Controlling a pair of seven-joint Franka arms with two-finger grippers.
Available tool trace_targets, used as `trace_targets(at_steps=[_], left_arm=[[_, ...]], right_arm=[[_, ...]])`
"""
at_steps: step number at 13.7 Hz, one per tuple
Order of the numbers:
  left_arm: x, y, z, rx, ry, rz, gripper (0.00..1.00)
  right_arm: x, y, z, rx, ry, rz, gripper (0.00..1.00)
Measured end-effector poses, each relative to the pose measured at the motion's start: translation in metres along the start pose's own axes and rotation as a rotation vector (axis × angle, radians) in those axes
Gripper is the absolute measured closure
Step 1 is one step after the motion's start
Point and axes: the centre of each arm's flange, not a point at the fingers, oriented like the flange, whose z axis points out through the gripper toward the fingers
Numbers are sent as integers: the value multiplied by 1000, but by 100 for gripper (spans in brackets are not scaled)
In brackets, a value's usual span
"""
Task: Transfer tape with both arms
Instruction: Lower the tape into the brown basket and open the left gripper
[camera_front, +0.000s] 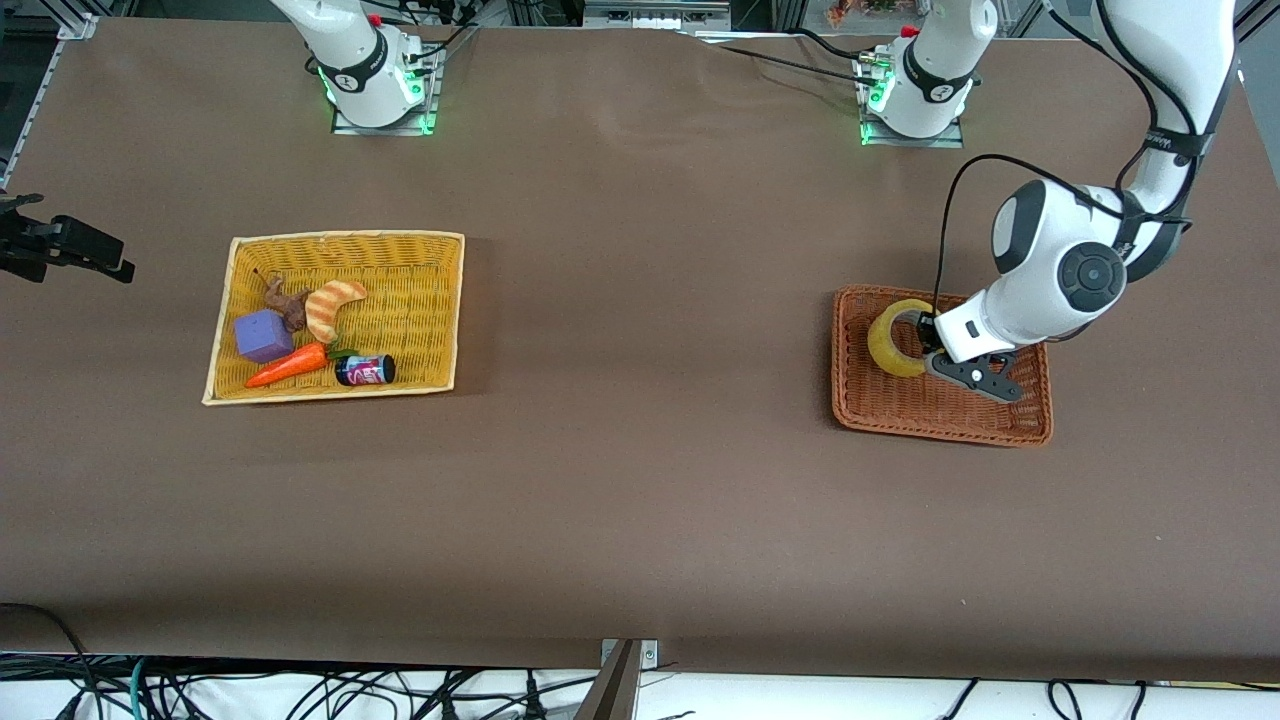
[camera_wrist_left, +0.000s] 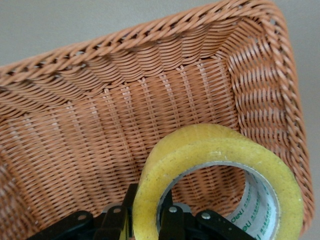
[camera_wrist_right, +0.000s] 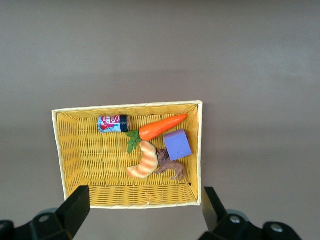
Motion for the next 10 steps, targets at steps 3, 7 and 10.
trace_targets(at_steps=[3, 7, 10], left_arm=[[2, -15, 29, 23, 20, 23, 78], [2, -34, 48, 30, 26, 31, 78], [8, -37, 40, 34, 27, 29, 63]], right_arm=[[0, 0, 0, 0, 0, 0, 0], [0, 0, 0, 0, 0, 0, 0], [0, 0, 0, 0, 0, 0, 0]])
